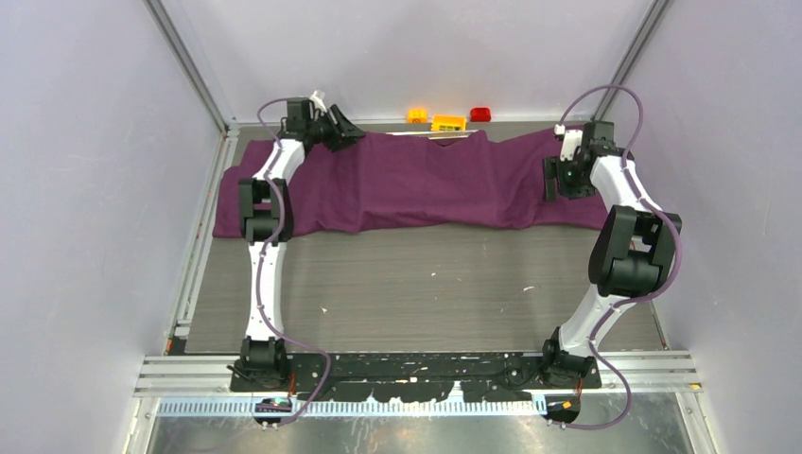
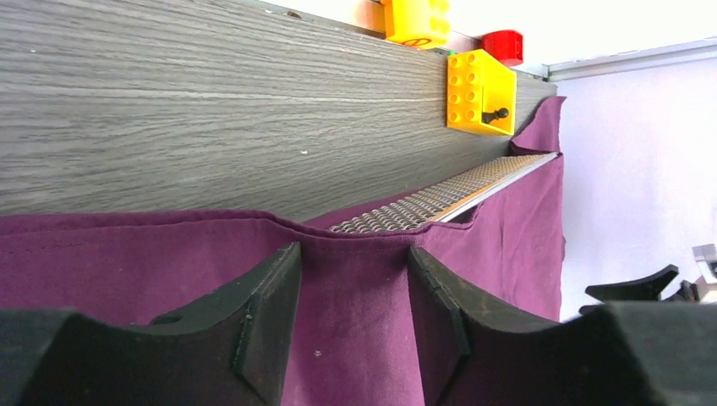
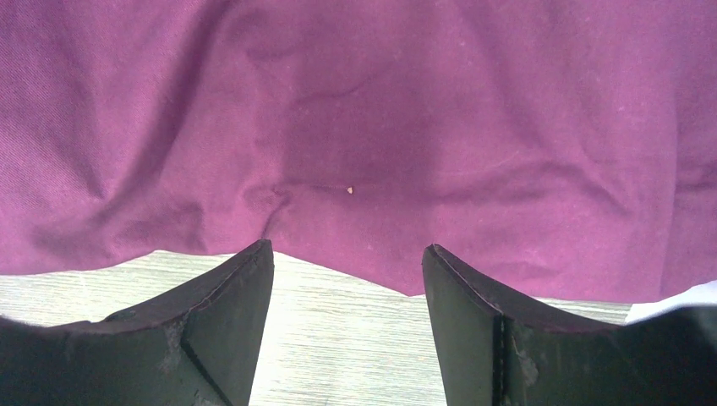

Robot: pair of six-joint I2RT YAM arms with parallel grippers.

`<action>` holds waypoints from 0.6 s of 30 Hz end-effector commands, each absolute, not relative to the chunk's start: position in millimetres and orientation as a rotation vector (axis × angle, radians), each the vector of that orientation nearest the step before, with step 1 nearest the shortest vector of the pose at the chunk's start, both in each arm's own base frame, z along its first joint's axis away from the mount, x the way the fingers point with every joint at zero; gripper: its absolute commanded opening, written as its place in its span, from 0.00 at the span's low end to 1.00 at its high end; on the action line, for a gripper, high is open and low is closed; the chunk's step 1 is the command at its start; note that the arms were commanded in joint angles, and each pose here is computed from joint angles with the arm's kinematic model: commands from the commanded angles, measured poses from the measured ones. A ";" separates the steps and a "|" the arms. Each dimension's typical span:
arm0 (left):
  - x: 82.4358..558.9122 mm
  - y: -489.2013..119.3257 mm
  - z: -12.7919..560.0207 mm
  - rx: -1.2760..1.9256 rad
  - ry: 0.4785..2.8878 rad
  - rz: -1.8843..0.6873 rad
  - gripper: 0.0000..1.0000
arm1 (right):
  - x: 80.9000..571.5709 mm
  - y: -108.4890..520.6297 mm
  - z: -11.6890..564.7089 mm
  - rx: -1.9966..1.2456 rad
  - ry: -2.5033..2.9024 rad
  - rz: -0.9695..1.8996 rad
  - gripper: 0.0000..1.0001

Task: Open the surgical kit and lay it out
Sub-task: Open the surgical kit at the center of the board.

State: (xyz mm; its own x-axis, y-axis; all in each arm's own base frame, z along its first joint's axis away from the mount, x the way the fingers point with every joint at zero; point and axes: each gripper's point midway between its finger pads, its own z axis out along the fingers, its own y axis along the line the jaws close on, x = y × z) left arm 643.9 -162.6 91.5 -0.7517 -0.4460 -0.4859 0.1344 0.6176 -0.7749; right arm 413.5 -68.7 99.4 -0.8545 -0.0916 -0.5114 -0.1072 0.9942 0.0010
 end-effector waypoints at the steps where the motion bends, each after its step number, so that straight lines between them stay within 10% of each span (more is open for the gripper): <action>1: 647.5 -176.8 121.0 -0.193 2.082 -1.201 0.48 | 416.1 -69.5 118.7 -0.158 2.538 0.013 0.70; 18: 639.6 -178.6 147.2 -0.160 2.058 -1.213 0.02 | 407.3 -68.1 111.5 -0.169 2.560 0.013 0.69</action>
